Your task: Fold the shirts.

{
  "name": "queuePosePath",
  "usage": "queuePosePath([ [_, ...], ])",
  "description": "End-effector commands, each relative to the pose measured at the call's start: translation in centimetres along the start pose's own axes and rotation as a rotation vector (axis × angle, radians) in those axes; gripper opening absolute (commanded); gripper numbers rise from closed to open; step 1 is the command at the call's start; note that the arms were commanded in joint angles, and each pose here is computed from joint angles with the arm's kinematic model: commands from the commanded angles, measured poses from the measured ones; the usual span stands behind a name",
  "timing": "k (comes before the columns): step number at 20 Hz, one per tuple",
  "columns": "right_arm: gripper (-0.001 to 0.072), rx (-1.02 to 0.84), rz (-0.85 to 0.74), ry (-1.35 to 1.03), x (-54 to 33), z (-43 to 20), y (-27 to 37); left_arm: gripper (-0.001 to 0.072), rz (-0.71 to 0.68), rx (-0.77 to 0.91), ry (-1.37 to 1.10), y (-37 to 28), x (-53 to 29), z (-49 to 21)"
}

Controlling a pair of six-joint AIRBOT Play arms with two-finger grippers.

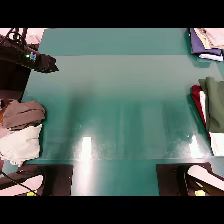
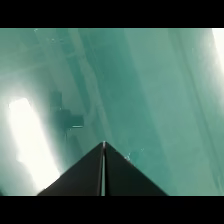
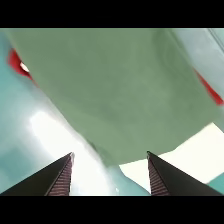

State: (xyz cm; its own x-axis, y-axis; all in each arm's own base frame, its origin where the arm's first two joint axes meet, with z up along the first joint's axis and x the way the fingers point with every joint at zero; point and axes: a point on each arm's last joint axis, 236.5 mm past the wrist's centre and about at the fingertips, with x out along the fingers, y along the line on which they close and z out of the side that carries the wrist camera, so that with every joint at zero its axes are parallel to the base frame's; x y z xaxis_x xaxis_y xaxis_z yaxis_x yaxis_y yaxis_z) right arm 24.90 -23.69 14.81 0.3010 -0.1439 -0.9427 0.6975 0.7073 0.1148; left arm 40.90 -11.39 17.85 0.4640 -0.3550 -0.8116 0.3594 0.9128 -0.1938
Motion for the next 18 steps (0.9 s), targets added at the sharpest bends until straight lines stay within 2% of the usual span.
queuePosePath([
  [1, 0.0532, 0.026, -0.004, 0.040, 0.0, -1.0, 0.2, 0.0032, -0.002, 0.005, 0.010, -0.1, 0.0, -0.2],
  [4, 0.0531, -0.046, 0.247, 0.062, -0.5, -1.6, 8.1, 0.0032, -0.001, 0.005, 0.003, 0.0, 0.0, -0.1],
  [7, 0.0530, -0.247, 0.477, 0.151, -2.3, -5.6, 17.8, 0.0032, -0.015, -0.011, 0.014, -0.4, 0.0, -0.3],
  [10, 0.0521, -0.508, 0.540, 0.226, -3.3, -11.4, 24.8, 0.0032, -0.023, -0.028, 0.015, -0.5, 0.0, -0.3],
  [11, 0.0490, -0.585, 0.566, 0.240, -3.8, -13.3, 26.8, 0.0032, -0.021, -0.028, 0.006, -0.5, 0.0, -0.1],
  [12, 0.0387, -0.672, 0.593, 0.247, -4.3, -15.4, 28.6, 0.0032, -0.019, -0.028, -0.005, -0.5, 0.0, 0.1],
  [14, 0.0123, -0.830, 0.641, 0.255, -5.4, -19.0, 31.1, 0.0032, -0.015, -0.028, -0.025, -0.4, 0.0, 0.6],
  [15, 0.0021, -0.885, 0.659, 0.258, -5.8, -20.4, 31.9, 0.0032, -0.014, -0.028, -0.029, -0.3, 0.0, 0.7],
  [18, 0.0022, -0.972, 0.697, 0.265, -6.7, -23.2, 33.6, 0.0032, -0.014, -0.028, -0.031, -0.3, 0.0, 0.8],
])
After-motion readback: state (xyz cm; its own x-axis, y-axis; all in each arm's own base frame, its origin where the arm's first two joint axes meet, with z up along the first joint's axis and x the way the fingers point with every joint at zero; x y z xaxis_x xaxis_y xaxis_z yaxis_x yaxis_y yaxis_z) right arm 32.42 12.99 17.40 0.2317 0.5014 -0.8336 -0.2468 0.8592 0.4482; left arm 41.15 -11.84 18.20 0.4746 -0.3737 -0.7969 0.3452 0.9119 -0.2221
